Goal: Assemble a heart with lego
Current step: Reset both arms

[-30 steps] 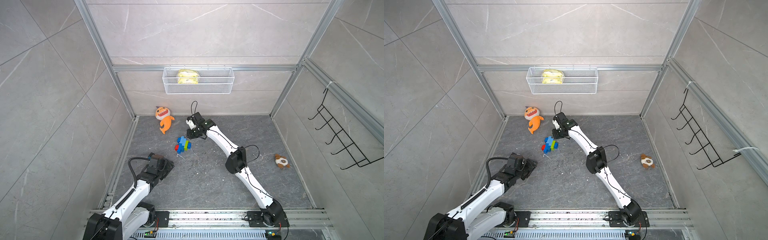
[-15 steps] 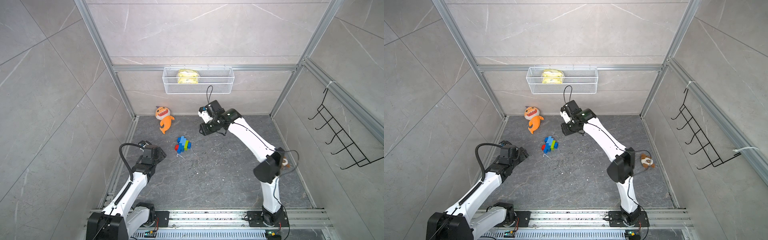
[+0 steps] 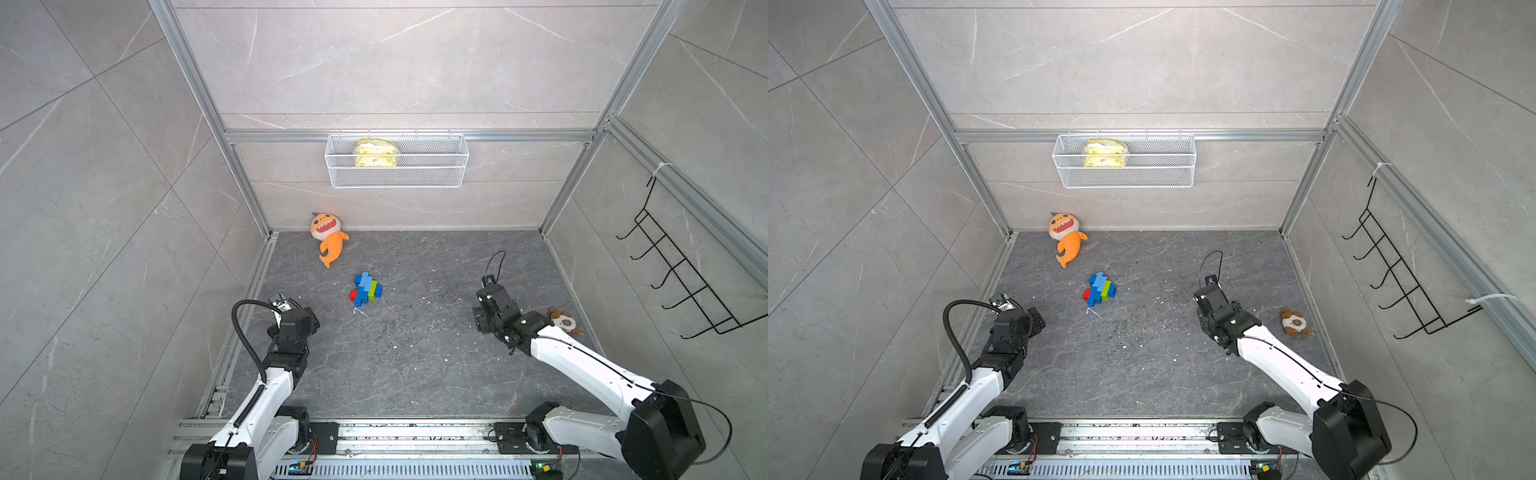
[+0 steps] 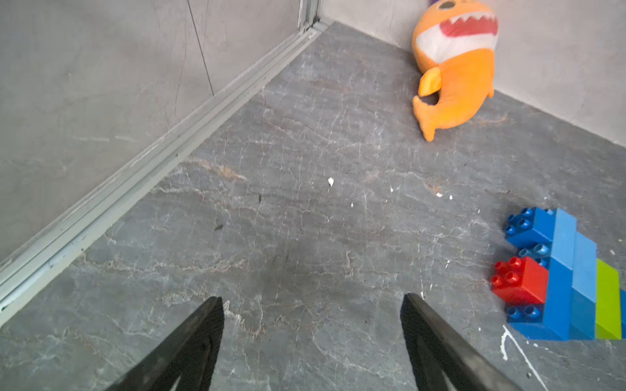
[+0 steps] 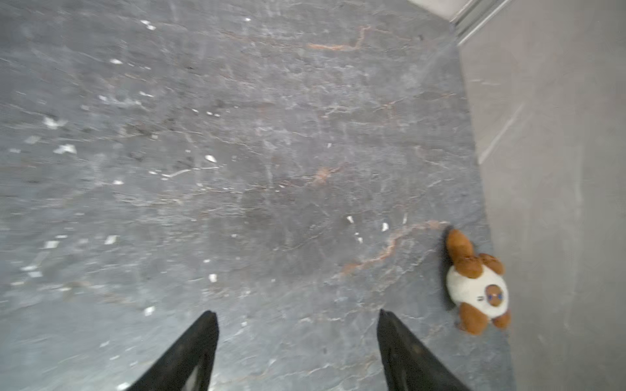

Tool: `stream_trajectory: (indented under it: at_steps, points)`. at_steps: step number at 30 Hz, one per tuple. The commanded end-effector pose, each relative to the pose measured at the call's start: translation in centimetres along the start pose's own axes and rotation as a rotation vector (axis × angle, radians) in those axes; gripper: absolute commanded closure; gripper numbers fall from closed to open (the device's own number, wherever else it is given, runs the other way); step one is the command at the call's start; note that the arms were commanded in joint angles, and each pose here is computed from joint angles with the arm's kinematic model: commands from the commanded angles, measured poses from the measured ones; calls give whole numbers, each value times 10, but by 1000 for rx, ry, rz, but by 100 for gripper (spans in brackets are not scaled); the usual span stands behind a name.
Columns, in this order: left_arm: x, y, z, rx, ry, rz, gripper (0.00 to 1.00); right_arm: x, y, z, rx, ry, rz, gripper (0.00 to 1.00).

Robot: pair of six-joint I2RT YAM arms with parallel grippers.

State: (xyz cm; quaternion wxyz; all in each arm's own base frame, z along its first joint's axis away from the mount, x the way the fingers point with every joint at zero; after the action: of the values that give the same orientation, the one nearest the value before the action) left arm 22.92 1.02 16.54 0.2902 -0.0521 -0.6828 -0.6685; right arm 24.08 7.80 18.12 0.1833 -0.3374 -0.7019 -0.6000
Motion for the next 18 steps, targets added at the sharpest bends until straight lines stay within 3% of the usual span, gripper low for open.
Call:
stream_trajectory:
  at_steps: [1, 4, 7, 10, 13, 18]
  points:
    - [-1, 16, 5, -101, 73, -134, 15, -9, 17, -13, -138, -144, -274, 12]
    - [-12, 1, 6, -110, 104, -167, 14, -34, 13, -11, -145, -139, -339, 11]
    - [-22, -7, -2, -153, 20, -192, 11, -52, 13, -1, -154, -138, -436, 11]
    - [-25, -4, -13, -197, -91, -246, 11, -59, 6, 8, -117, -28, -576, 10]
    - [-31, -2, -18, -247, -130, -249, 1, -60, 2, 3, -152, -28, -579, 8]
    - [-45, -9, -27, -321, -186, -275, 0, -66, -3, -11, -190, 147, -555, 8]
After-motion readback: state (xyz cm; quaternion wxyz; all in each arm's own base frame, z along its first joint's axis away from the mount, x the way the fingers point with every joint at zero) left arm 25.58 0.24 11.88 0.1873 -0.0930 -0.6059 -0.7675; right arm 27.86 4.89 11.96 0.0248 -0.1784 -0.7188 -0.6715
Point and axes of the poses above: each gripper's point midway between its finger pads, its own x axis back along the fingers, its own z axis along the line the jaws close on, y = z × x, the point moved 9 cm from there along x, back along the fingers, and after that the axes turned 12 degrees about -x, right-handed, at the moved point
